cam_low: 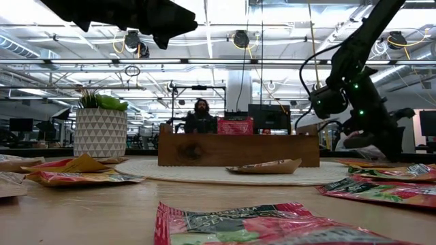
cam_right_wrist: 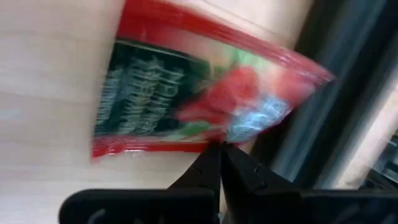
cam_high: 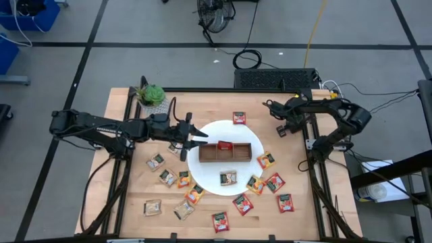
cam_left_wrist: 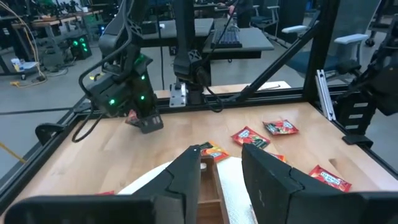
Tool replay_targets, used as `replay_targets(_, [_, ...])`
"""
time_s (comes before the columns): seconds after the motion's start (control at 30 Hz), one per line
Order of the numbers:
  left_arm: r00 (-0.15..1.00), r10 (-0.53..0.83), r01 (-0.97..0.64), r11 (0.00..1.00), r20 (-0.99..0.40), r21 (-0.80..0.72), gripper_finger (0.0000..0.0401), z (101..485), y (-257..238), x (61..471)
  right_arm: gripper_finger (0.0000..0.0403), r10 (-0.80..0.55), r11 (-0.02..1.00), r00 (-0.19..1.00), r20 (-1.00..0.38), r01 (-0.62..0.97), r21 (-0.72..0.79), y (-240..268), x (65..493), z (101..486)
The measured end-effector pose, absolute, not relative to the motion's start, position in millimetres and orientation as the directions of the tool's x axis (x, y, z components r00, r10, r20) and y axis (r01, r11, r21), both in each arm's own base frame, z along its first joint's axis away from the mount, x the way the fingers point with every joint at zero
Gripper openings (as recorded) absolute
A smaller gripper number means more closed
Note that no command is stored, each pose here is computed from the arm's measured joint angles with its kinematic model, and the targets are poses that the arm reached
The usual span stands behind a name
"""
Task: Pick & Place Tea
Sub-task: Put the red tea bag into the middle section of the wooden organizer
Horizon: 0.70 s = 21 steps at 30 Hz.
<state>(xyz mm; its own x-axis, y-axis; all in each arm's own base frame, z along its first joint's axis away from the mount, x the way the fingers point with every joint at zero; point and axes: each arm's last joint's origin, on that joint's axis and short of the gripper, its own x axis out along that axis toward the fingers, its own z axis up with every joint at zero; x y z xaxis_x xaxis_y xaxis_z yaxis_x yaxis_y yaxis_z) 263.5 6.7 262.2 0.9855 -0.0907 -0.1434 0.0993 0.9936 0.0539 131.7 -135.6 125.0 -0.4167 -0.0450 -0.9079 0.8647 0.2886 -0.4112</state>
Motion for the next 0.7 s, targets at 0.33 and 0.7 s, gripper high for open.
replay_targets(0.33, [0.985,-0.091,0.099,0.994,-0.144,0.054,0.0122,262.2,6.7,263.5,0.0000,-0.092,0.331,-0.159,-0.983,0.926,-0.181,-140.6,151.9,132.1])
replay_targets(0.7, [0.986,-0.090,0.099,0.994,-0.143,0.054,0.0122,262.3,6.8,263.6,0.0000,-0.387,0.658,0.474,-0.791,0.743,0.123,-146.7,200.8,181.1])
